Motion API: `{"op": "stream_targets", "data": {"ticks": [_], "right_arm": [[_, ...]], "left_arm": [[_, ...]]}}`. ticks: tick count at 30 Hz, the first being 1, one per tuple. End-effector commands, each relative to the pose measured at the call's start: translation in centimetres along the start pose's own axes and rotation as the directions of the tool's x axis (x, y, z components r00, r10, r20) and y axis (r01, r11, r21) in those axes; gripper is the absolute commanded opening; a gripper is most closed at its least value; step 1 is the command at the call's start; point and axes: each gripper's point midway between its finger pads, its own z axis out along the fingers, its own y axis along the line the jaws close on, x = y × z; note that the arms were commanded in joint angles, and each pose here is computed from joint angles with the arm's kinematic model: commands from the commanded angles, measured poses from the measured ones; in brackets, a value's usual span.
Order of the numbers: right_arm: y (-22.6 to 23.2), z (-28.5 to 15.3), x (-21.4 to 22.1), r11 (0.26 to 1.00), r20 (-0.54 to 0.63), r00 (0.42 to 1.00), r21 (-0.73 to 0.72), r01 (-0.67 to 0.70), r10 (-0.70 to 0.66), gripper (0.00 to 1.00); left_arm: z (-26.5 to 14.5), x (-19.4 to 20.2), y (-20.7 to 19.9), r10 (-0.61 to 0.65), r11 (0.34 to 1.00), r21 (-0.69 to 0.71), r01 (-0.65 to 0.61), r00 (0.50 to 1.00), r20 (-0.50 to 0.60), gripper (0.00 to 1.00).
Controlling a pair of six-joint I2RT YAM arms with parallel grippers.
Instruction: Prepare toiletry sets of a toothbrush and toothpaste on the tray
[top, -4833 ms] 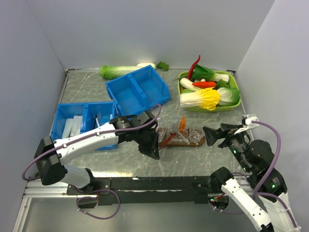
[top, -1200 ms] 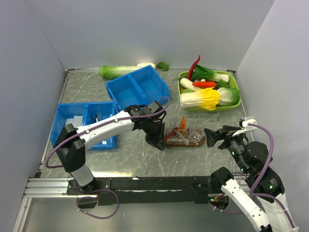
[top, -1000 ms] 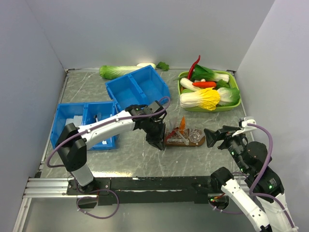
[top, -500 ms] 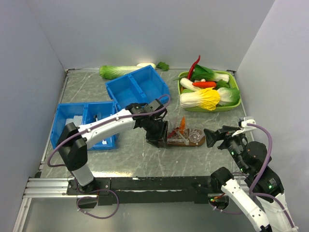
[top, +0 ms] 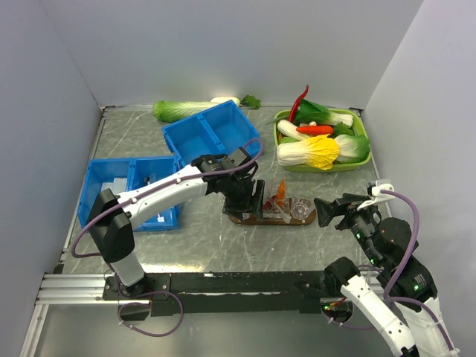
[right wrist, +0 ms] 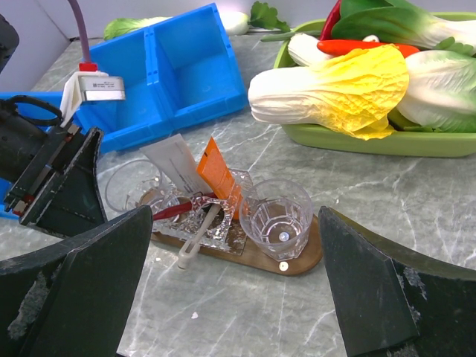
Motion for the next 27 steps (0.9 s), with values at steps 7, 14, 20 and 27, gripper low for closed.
{"op": "stream_targets", "data": {"ticks": [7, 14, 20, 27], "right_arm": [[0.1, -0.1, -0.8, 1.0, 0.023, 1.0, -0.001, 0.005, -0.005, 1.0], [0.1, -0.1, -0.7, 1.0, 0.011, 1.0, 0.0, -0.005, 0.005, 0.99], [0.2, -0.4, -0.9, 1.0, 0.004, 1.0, 0.0, -0.017, 0.017, 1.0], [0.2, -0.4, -1.0, 0.999, 0.005, 0.999, 0.006, -0.043, 0.043, 1.0]], "left_arm": [[-5.2, -4.2, -1.0, 0.098, 0.995, -0.014, -0.097, 0.962, 0.257, 0.86], [-10.1, -7.5, 1.1, 0.104, 0.994, -0.068, -0.08, 0.854, 0.51, 0.94], [-15.5, -9.2, 3.5, 0.097, 0.994, -0.105, -0.031, 0.69, 0.718, 0.95], [-21.0, -9.3, 5.8, 0.06, 0.997, -0.078, 0.02, 0.455, 0.888, 0.97]]}}
